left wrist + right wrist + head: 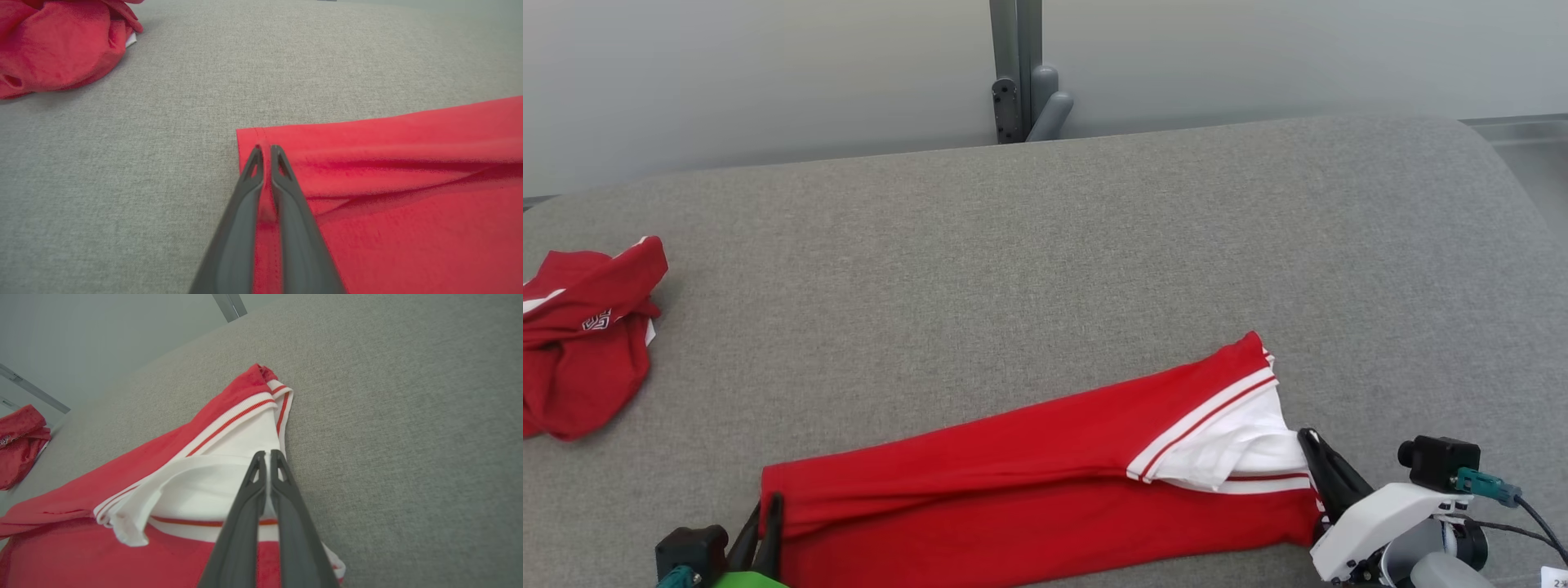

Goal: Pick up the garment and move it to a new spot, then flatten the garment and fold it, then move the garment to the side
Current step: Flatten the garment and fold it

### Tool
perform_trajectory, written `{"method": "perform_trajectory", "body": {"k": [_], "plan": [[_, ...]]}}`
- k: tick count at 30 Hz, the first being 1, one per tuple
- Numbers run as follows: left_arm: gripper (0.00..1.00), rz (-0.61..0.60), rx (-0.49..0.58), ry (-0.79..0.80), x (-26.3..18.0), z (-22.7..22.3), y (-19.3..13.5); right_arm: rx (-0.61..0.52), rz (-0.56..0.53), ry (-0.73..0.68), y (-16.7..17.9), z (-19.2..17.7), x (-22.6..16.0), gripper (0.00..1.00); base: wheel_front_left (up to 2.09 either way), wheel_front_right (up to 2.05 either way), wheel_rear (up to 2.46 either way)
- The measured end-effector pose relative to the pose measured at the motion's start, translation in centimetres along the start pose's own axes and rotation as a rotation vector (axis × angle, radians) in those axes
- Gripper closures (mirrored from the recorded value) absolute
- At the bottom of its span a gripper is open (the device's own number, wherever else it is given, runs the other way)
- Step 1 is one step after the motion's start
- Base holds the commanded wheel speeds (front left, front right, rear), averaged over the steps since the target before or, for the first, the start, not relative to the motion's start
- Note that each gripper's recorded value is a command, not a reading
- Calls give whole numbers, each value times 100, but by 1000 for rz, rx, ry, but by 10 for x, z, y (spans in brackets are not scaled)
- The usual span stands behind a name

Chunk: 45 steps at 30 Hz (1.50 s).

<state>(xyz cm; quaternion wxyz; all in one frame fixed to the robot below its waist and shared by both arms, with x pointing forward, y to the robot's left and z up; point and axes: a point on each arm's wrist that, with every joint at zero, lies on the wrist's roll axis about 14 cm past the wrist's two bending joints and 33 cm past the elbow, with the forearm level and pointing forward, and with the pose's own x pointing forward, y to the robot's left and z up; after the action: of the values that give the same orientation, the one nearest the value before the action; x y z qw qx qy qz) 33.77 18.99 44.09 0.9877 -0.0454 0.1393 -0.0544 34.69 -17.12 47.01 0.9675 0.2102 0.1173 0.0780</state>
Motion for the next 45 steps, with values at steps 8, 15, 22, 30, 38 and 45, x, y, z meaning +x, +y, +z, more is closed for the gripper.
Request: {"method": "perform_trajectory", "body": {"k": [8, 15, 22, 30, 38, 45], "plan": [[0, 93, 8, -84, -10, 17, 6, -30, -21, -143, -7, 40, -4, 0, 0, 0, 0], [0, 135, 7, -112, -23, 19, 8, -108, -19, -131, -4, 34, -4, 0, 0, 0, 0], [0, 154, -2, -122, -30, 19, 10, -193, -10, -74, 0, 19, 7, 0, 0, 0, 0], [0, 183, -15, -106, -37, 12, 18, -253, -6, 53, 4, -9, 29, 0, 0, 0, 0], [0, 203, -28, -84, -42, 4, 24, -233, -29, 190, 4, -43, 41, 0, 0, 0, 0], [0, 215, -36, -74, -42, 1, 27, -164, -65, 189, -2, -42, 50, 100, 0, 0, 0]]}}
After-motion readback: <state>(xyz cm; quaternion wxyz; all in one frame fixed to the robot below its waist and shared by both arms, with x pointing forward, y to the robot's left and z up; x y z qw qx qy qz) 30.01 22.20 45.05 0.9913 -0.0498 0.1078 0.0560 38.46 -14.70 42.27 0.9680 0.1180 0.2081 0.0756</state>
